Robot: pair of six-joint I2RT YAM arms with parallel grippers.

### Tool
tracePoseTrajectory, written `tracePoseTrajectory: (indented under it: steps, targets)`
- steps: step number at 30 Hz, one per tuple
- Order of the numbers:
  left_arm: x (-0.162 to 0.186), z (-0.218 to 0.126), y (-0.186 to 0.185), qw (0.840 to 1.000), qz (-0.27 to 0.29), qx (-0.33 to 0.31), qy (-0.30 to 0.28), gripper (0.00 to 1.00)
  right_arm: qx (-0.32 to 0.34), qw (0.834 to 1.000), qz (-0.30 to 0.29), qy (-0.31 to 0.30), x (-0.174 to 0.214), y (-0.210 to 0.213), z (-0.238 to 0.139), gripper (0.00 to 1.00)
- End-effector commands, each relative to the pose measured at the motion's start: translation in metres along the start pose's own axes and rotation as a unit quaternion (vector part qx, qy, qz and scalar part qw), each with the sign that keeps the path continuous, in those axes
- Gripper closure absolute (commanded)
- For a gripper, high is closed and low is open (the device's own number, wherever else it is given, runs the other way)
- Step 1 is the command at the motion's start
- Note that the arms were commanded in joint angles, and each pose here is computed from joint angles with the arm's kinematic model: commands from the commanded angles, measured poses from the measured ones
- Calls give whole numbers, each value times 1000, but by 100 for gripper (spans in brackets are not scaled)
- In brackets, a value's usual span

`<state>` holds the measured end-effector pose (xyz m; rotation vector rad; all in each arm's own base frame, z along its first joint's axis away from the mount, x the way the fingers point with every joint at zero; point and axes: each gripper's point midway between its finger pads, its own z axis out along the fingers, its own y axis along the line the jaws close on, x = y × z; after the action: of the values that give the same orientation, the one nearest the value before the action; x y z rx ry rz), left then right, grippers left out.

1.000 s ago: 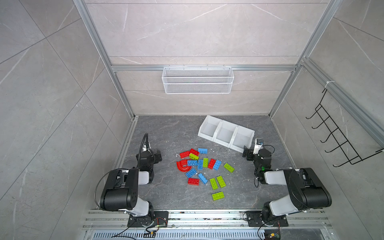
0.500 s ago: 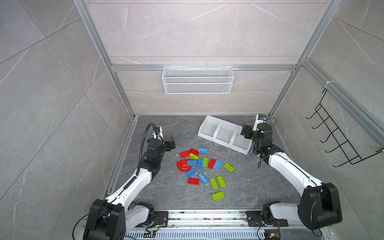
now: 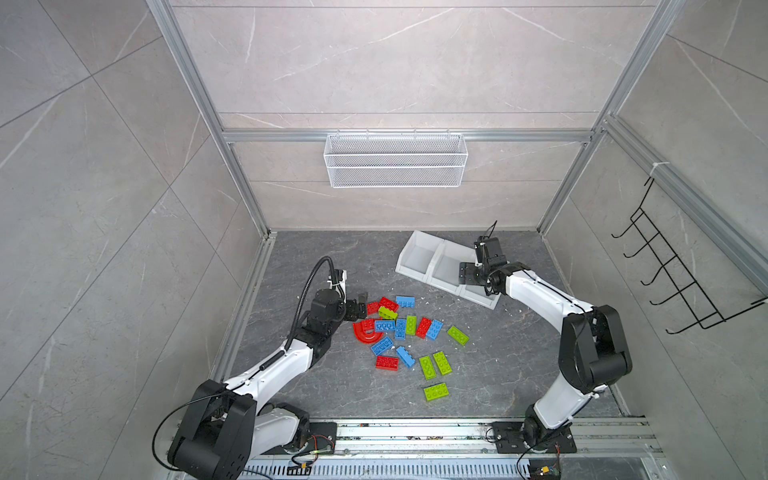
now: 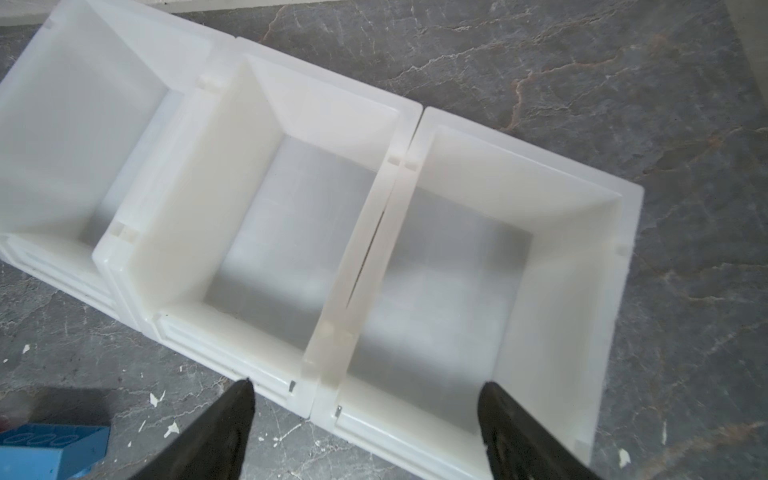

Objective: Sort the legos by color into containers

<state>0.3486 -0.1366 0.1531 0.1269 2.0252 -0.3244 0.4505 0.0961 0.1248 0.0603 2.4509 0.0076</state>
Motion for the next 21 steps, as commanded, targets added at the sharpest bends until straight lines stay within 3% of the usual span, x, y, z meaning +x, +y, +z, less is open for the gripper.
tracePoseTrajectory:
  steps: [1,7,12,21]
  targets:
    - [-20,-10,9,999,-15,-25,-43,0,-1,1000,-3,26,5,10,11,15]
    - [-19,-14,26,996,-14,-71,-50,0,24,997,-23,73,6,18,43,18]
    - [-22,-17,26,996,-15,-71,-55,0,24,995,-32,90,7,24,54,26]
    - [-15,-21,44,991,-31,-118,-62,0,-3,992,-56,117,9,45,73,53]
